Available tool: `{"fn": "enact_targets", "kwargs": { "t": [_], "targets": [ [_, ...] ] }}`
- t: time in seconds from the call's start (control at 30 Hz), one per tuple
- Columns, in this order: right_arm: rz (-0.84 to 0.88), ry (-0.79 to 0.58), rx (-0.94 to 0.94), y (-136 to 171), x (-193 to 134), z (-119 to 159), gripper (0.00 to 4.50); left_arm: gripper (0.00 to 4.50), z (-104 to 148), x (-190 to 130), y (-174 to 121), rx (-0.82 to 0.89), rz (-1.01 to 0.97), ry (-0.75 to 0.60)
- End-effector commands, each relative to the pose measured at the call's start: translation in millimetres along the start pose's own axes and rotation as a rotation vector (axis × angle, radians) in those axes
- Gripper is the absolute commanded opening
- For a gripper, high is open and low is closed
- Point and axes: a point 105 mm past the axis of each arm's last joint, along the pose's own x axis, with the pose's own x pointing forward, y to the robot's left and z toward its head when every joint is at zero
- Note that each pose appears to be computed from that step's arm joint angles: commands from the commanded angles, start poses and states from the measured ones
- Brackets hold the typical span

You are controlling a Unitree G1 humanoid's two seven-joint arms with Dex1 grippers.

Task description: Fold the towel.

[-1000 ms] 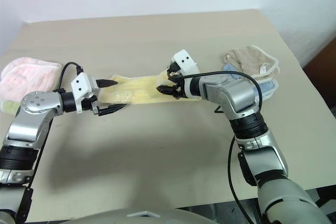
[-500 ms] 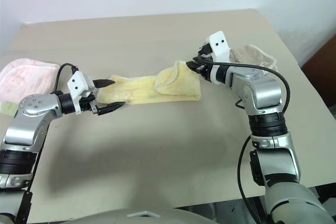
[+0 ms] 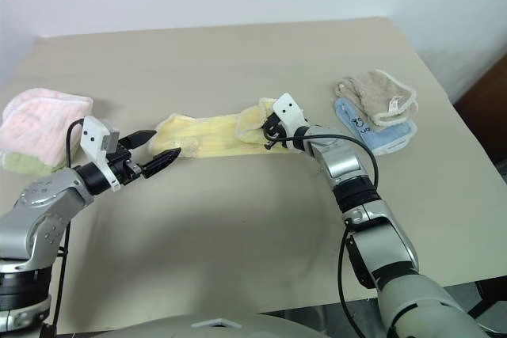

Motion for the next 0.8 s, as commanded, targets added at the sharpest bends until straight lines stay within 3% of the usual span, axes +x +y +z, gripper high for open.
{"fn": "enact_targets", "kwargs": {
  "t": [0.03, 0.23, 0.3, 0.47, 0.7, 0.8],
  "targets": [
    [0.009, -0.049, -0.050, -3, -7, 10, 0.01, 4.50, 10, -11, -3, -0.022, 0.064, -0.029],
    [0.124, -0.200, -0.246, 9, -40, 62, 0.01, 4.50, -6, -19, -6, -0.197, 0.204, 0.006],
    [0.148, -0.195, -0.285, 11, -47, 65, 0.01, 4.50, -10, -20, -8, -0.274, 0.232, 0.007],
    [0.162, -0.083, -0.434, 0, -66, 54, 0.01, 4.50, -32, -19, -7, -0.691, 0.363, -0.044],
    [0.131, -0.115, -0.420, -6, -67, 64, 0.01, 4.50, -41, 6, -12, -0.965, 0.397, -0.015],
    [0.148, -0.127, -0.415, 0, -69, 66, 0.01, 4.50, -46, 15, -10, -1.003, 0.418, 0.028]
  ]
}}
